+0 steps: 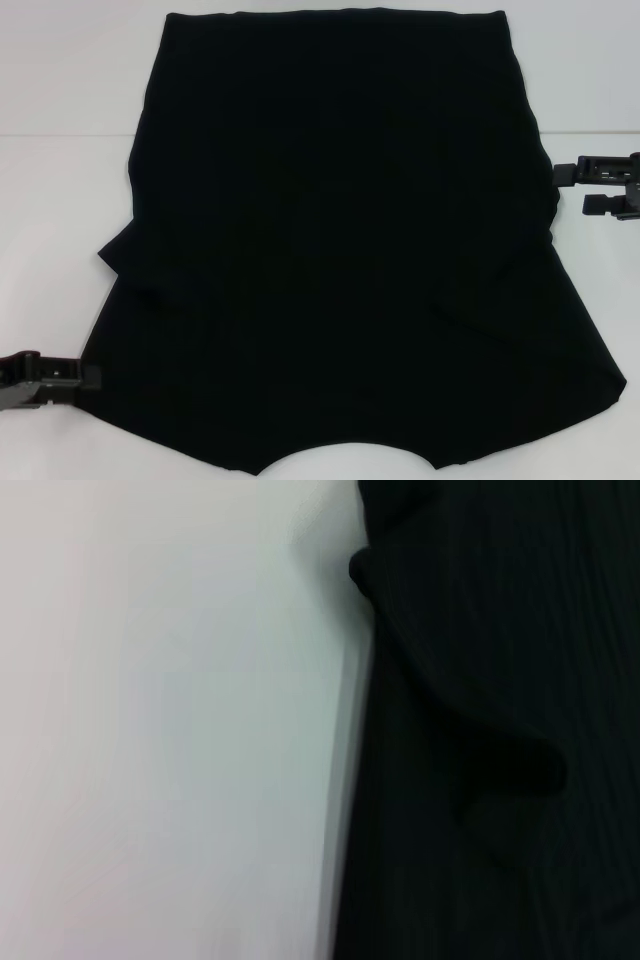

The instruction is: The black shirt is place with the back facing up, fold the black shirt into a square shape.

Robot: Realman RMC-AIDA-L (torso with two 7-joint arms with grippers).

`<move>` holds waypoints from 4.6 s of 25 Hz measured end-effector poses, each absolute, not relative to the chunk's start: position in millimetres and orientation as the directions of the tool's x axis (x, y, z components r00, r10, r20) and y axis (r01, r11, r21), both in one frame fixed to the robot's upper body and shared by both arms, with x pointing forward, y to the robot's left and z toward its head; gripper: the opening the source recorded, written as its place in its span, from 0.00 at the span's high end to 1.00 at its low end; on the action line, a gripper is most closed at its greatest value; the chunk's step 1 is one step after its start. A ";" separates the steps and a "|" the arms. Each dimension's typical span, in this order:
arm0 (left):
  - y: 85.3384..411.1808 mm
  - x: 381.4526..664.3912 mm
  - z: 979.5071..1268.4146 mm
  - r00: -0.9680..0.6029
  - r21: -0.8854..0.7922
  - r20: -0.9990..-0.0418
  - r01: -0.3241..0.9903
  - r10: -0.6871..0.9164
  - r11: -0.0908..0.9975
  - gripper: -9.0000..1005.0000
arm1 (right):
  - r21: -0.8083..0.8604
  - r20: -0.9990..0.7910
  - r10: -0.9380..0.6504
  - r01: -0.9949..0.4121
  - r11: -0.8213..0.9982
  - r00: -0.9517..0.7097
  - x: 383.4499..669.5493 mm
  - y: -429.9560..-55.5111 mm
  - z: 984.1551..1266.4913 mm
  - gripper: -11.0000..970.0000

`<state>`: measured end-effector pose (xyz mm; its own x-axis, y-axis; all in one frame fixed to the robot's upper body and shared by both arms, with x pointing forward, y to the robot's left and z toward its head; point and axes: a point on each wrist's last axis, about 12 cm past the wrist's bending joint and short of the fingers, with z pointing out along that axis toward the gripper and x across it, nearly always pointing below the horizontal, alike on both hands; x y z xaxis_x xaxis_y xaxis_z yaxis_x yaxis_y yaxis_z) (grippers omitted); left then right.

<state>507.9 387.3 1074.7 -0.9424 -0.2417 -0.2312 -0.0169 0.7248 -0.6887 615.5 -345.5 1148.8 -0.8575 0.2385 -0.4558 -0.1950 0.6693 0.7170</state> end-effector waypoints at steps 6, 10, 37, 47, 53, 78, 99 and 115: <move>385.8 510.5 1073.6 -0.940 -0.682 -0.234 -0.022 -0.247 0.731 0.43 | 0.717 -0.455 0.240 -0.193 0.670 -0.857 615.0 -346.7 1148.8 0.03; 385.2 510.9 1073.0 -0.940 -0.680 -0.235 -0.023 -0.248 0.733 0.43 | 0.716 -0.455 0.240 -0.192 0.671 -0.857 614.8 -347.9 1149.2 0.03; 376.3 516.2 1070.0 -0.946 -0.693 -0.223 -0.017 -0.237 0.721 0.43 | 0.716 -0.452 0.238 -0.191 0.671 -0.860 612.8 -351.0 1149.2 0.03; 388.2 512.7 1074.3 -0.940 -0.688 -0.221 -0.038 -0.260 0.724 0.43 | 0.719 -0.448 0.234 -0.193 0.668 -0.863 611.3 -351.1 1148.9 0.03; 392.2 510.2 1073.1 -0.937 -0.682 -0.219 -0.053 -0.272 0.730 0.43 | 0.719 -0.447 0.235 -0.191 0.668 -0.863 610.8 -351.6 1148.5 0.03; 384.5 514.6 1070.1 -0.938 -0.683 -0.215 -0.053 -0.270 0.729 0.43 | 0.716 -0.449 0.233 -0.191 0.671 -0.863 609.3 -354.3 1147.9 0.03; 356.6 528.6 1070.3 -0.949 -0.710 -0.222 -0.001 -0.225 0.705 0.43 | 0.716 -0.444 0.234 -0.186 0.672 -0.865 605.4 -358.5 1146.0 0.03; 364.0 522.4 1068.2 -0.950 -0.702 -0.205 -0.025 -0.236 0.712 0.43 | 0.716 -0.443 0.236 -0.183 0.674 -0.865 604.6 -360.1 1145.6 0.03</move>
